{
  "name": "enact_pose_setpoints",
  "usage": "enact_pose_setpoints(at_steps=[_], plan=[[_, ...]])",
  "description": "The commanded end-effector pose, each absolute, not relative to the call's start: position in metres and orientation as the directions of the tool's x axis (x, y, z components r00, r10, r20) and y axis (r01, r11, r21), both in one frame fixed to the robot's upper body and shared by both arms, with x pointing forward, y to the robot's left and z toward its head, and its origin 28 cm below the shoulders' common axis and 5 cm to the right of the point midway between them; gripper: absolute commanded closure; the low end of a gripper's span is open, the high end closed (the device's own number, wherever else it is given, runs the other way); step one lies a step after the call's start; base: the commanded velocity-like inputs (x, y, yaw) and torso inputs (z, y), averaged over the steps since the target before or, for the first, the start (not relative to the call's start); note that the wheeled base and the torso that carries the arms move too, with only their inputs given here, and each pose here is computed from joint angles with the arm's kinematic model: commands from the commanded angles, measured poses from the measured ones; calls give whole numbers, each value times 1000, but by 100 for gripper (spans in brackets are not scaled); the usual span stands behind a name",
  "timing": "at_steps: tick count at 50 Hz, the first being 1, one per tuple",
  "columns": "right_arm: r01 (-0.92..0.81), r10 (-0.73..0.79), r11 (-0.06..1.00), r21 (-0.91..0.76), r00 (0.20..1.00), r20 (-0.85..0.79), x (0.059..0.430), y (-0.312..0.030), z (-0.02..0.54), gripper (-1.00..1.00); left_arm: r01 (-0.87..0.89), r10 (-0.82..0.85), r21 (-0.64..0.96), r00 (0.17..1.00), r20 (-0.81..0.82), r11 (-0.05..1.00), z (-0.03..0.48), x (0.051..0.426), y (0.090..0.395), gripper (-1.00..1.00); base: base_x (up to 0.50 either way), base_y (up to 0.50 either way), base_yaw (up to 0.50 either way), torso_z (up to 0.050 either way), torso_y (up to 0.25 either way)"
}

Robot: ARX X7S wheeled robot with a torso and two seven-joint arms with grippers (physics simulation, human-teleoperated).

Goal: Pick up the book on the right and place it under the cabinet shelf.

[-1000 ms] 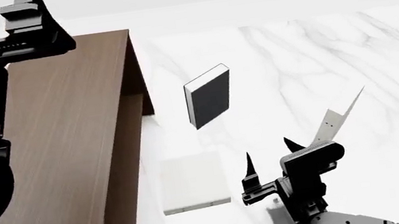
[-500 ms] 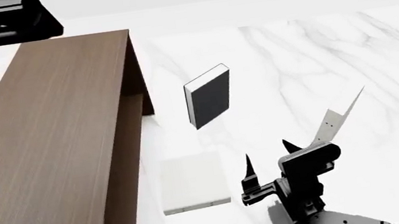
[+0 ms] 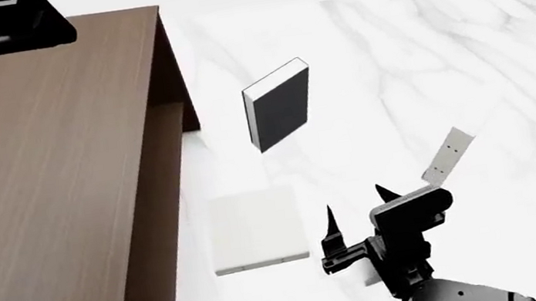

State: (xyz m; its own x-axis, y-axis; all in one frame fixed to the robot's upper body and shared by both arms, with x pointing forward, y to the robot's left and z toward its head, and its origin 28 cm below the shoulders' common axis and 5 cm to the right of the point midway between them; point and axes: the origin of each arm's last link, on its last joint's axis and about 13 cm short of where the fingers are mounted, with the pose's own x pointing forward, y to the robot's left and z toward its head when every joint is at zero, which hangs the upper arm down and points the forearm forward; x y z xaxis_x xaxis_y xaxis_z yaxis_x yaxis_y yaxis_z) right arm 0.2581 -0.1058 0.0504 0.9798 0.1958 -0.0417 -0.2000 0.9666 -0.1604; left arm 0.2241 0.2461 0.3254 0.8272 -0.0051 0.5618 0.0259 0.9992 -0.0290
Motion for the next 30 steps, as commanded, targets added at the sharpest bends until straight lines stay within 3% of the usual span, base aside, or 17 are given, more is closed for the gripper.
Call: enact_pose_setpoints(at_steps=[1, 30], plan=[[-207, 203, 962, -177, 978, -37, 262, -106, 55, -100, 26, -3, -31, 823, 568, 999, 328, 222, 247, -100, 0, 0, 0, 0, -41], [-181, 163, 943, -281, 983, -86, 306, -119, 36, -100, 37, -21, -15, 812, 584, 999, 331, 214, 248, -100, 0, 0, 0, 0, 1]])
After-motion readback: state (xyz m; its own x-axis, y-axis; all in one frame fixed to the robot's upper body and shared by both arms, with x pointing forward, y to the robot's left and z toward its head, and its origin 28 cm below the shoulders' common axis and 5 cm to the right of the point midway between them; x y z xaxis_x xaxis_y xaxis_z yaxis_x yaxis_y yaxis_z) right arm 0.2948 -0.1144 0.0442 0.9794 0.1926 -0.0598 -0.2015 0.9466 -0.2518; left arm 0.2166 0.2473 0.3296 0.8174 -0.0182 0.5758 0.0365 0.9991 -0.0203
